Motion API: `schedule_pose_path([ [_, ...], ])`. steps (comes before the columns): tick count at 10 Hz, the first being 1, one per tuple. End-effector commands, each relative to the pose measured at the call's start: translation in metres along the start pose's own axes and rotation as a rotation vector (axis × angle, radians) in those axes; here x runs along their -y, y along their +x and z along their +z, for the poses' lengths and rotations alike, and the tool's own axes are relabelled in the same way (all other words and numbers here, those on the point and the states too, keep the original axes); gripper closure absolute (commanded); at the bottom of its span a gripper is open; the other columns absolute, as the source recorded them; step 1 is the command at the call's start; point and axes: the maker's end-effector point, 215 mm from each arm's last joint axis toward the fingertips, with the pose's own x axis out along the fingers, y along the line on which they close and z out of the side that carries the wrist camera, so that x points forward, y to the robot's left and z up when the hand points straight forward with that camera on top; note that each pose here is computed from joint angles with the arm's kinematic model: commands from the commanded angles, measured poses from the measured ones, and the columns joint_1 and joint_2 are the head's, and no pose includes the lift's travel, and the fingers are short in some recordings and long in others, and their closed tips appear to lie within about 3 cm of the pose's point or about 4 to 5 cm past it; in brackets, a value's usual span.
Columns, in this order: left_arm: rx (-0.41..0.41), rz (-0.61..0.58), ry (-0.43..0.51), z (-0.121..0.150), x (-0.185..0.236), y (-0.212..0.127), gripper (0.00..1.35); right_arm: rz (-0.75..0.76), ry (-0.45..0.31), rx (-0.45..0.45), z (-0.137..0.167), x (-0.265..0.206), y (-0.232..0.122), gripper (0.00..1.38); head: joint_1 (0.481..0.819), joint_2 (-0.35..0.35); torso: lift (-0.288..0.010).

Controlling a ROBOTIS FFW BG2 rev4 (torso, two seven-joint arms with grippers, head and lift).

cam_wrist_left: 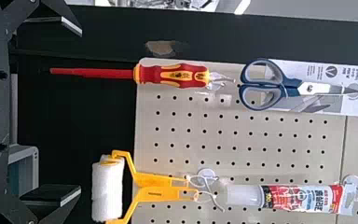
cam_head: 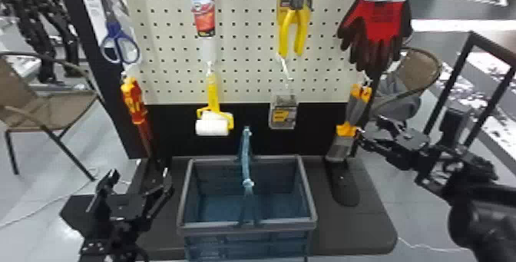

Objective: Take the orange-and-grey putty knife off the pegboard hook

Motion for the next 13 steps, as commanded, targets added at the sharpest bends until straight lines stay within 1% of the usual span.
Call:
schedule_pose_path([
  [1, -0.001, -0.005, -0.002, -0.001, 0.002, 0.001, 0.12, 0.021, -0.009, -0.022, -0.002, 0.0, 0.004, 0.32, 0.549, 0.0, -0.1],
  [4, -0.005, -0.017, -0.017, -0.005, 0.01, 0.002, 0.12, 0.041, -0.031, -0.035, 0.006, 0.004, 0.009, 0.32, 0.549, 0.0, -0.1],
  [6, -0.009, -0.023, -0.021, -0.008, 0.013, 0.002, 0.12, 0.039, -0.05, -0.041, 0.012, 0.015, 0.008, 0.32, 0.549, 0.0, -0.1],
  [8, 0.0, -0.038, -0.025, -0.007, 0.021, 0.006, 0.12, 0.077, -0.077, -0.042, 0.025, 0.013, 0.018, 0.32, 0.549, 0.0, -0.1],
  [10, 0.01, -0.054, -0.032, -0.005, 0.029, 0.009, 0.12, 0.119, -0.089, -0.049, 0.031, 0.004, 0.03, 0.32, 0.549, 0.0, -0.1],
  [13, 0.005, -0.062, -0.036, -0.008, 0.033, 0.01, 0.12, 0.186, -0.069, -0.048, 0.029, -0.02, 0.046, 0.32, 0.549, 0.0, -0.1],
])
